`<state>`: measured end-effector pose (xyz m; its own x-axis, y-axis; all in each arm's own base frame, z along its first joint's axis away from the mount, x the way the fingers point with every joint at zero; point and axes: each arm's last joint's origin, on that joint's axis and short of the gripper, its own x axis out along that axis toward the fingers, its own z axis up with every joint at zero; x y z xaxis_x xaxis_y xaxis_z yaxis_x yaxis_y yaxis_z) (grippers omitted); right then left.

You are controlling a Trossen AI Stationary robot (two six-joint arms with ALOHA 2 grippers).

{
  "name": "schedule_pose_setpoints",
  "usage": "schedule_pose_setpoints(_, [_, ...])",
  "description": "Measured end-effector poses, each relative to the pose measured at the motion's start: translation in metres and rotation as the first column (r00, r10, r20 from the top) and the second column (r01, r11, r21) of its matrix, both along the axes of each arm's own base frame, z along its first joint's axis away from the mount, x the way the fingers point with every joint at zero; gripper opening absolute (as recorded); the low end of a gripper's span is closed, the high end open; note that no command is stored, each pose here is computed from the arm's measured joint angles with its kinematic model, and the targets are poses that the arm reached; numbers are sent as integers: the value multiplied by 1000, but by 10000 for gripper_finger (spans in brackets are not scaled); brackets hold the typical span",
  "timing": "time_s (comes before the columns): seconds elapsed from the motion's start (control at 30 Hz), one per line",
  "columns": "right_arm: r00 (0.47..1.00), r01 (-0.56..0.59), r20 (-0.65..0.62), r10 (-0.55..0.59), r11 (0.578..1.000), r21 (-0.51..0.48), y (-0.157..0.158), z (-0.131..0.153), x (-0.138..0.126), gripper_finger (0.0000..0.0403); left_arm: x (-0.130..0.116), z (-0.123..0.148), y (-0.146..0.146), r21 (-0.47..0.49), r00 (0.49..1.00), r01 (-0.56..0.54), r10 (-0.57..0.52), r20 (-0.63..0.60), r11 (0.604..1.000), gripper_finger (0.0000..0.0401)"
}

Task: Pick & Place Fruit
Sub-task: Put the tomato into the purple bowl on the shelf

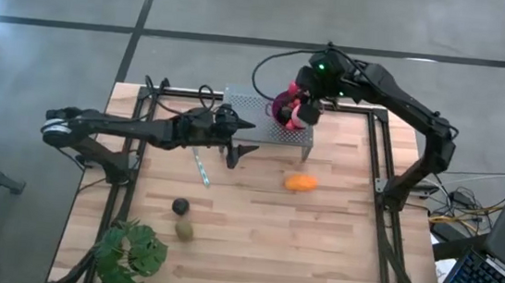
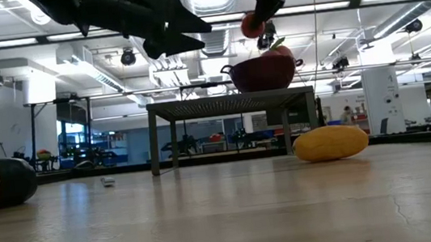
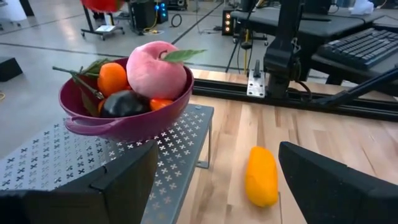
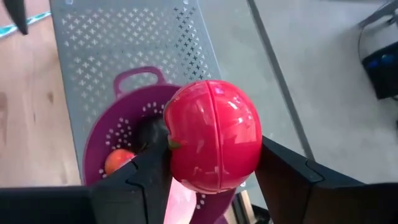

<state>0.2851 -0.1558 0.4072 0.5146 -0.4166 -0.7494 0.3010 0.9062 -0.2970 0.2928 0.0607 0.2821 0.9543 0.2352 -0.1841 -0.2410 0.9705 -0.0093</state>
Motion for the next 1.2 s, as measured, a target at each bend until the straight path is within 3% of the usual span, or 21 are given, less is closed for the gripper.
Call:
schedule_pose_setpoints(0.6, [994,45,-105,-37,996,74,-26,-5,38,190,0,0,-3,-14,1000,10,-10,2,1000,337])
schedule_pose_setpoints(1.2, [984,92,-162,-73,989,112,-38,-25,39,192,1,0,-4,-15,1000,18,-18,2,1000,337])
